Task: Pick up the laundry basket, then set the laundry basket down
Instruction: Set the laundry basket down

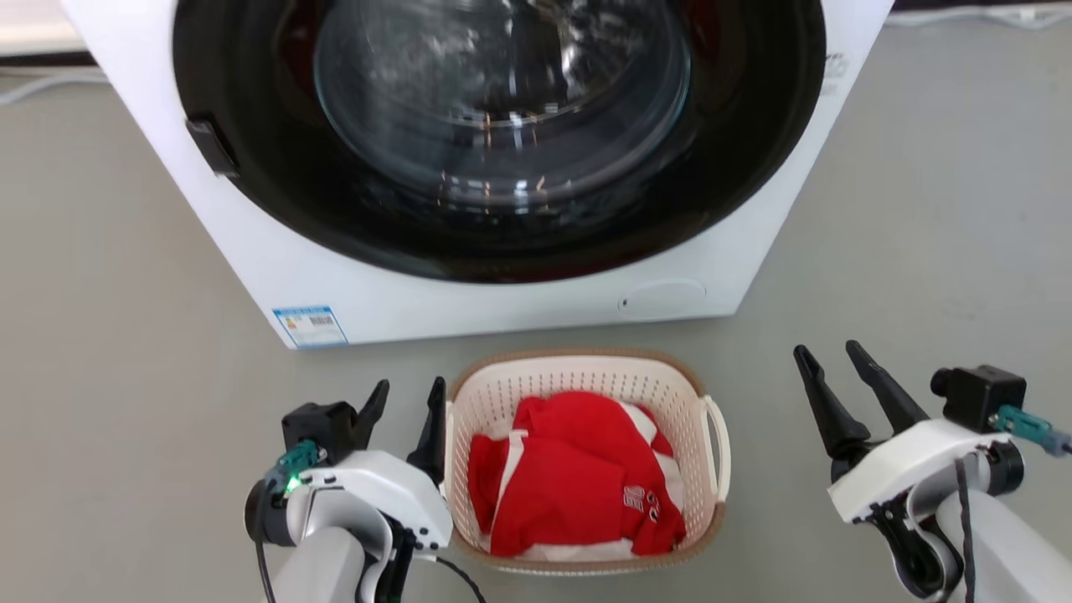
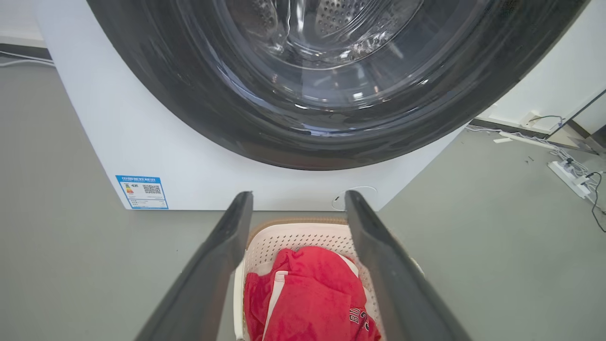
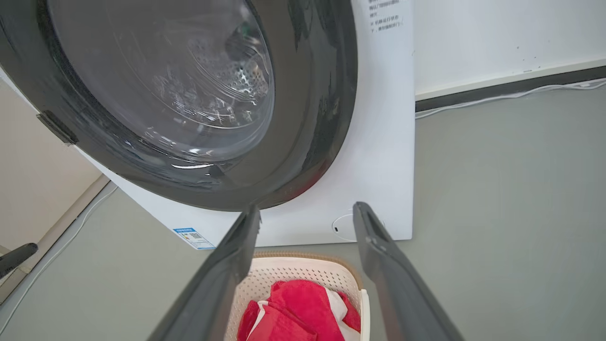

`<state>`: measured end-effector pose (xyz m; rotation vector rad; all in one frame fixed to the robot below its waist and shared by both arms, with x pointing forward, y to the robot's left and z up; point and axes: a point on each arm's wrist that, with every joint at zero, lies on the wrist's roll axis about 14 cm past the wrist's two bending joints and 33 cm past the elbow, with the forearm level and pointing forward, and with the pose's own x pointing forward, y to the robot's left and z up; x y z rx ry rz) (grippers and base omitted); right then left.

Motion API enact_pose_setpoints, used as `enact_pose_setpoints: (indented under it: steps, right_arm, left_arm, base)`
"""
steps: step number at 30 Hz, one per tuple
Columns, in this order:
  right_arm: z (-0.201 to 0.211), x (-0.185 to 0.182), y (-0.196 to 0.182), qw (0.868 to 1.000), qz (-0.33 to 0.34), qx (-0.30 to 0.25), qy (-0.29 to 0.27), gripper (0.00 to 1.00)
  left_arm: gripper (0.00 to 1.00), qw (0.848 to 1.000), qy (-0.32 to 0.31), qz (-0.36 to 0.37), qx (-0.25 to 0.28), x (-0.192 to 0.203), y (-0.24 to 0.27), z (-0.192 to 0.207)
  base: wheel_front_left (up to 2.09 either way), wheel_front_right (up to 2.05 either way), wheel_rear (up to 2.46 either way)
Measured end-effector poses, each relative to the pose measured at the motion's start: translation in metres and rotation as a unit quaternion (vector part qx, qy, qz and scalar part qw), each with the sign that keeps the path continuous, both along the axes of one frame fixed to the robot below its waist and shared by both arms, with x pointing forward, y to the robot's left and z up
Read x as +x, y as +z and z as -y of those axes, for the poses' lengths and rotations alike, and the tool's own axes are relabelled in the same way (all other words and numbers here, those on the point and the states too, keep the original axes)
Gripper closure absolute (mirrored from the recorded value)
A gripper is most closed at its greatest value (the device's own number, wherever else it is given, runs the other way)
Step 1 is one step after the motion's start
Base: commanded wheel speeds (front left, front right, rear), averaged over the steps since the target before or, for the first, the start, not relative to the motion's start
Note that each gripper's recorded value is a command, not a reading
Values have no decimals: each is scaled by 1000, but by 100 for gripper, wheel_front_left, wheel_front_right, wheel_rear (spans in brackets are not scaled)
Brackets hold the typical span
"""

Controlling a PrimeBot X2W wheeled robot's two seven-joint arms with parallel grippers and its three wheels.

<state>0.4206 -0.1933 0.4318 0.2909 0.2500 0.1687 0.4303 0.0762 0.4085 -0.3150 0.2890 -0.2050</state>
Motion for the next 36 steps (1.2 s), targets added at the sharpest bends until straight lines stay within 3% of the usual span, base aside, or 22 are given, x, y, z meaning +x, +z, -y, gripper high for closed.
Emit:
enact_pose_setpoints:
  steps: [8, 13, 20, 24, 31, 36]
  right_arm:
    - [-12, -13, 49, 996, 85, 6, 2, 0]
    - [-1, -25, 79, 990, 137, 12, -25, 0]
    - [6, -48, 93, 984, 170, -5, -45, 0]
    - [11, -51, 102, 980, 188, -27, -51, 0]
    - [31, -57, 112, 974, 205, -36, -88, 0]
    - [31, -60, 111, 974, 205, -49, -85, 0]
  left_arm:
    - [0, 999, 9, 53, -3, -23, 33, -11]
    - [0, 996, 24, 89, -13, -33, 57, -20]
    - [0, 990, 42, 136, -20, -47, 86, -26]
    - [0, 987, 45, 152, 2, -53, 93, -28]
    - [0, 983, 55, 176, -7, -58, 109, -32]
    - [0, 982, 61, 181, -9, -61, 113, -35]
  base:
    - [0, 0, 0]
    - [0, 0, 0]
    - [0, 0, 0]
    - [0, 0, 0]
    - [0, 0, 0]
    - [0, 0, 0]
